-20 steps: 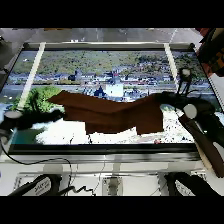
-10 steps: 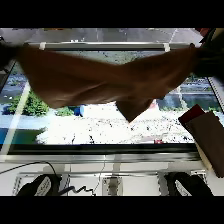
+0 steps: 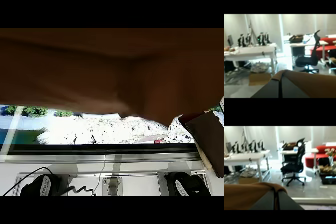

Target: Fold the clothes and pants, and hang the long-sleeved shirts on hangers.

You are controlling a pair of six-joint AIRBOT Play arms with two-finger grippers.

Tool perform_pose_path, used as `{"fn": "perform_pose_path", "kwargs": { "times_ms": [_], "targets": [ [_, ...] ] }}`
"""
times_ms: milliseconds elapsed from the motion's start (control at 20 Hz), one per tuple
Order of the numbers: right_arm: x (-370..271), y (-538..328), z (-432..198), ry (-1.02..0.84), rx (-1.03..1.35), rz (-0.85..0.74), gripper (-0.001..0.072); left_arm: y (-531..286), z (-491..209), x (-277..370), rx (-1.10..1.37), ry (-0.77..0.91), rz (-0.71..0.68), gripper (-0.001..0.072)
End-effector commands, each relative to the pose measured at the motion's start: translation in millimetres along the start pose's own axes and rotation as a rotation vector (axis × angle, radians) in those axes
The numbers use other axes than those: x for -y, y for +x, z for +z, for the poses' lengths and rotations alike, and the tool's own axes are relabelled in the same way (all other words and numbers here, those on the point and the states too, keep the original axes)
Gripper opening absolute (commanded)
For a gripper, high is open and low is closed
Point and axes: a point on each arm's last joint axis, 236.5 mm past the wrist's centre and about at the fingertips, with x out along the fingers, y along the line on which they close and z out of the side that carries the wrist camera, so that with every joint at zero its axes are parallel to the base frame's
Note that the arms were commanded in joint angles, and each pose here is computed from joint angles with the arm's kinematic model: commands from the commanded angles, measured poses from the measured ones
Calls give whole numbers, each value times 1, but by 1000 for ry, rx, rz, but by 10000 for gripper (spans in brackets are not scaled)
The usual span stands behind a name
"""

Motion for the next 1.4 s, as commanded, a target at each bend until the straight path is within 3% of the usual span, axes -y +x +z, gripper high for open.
{"fn": "perform_pose_path", "kwargs": {
  "times_ms": [0, 150, 300, 500, 650, 850, 1100, 1350],
  "targets": [
    [-8, -6, -27, 38, -121, 30, 12, -9, -38, -13, -167, -55, 69, 17],
    [0, 43, -77, 45, -284, 1, 12, 14, -121, -7, -403, -226, 5, 17],
    [16, 105, -190, 13, -612, -51, 12, 46, -232, 19, -676, -383, -126, 17],
    [32, 176, -355, 17, -935, -87, 12, 89, -383, 81, -978, -400, -324, 17],
    [44, 201, -443, 28, -1031, -108, 12, 123, -482, 106, -1049, -416, -306, 17],
    [87, 220, -481, 229, -992, -246, 12, 149, -538, 103, -1017, -418, -215, 17],
    [135, 183, -498, 394, -1114, -366, 12, 112, -579, 125, -1202, -441, -295, 17],
    [114, 93, -515, 283, -1535, -167, 12, 60, -586, 123, -1405, -449, -385, 17]
  ]
}}
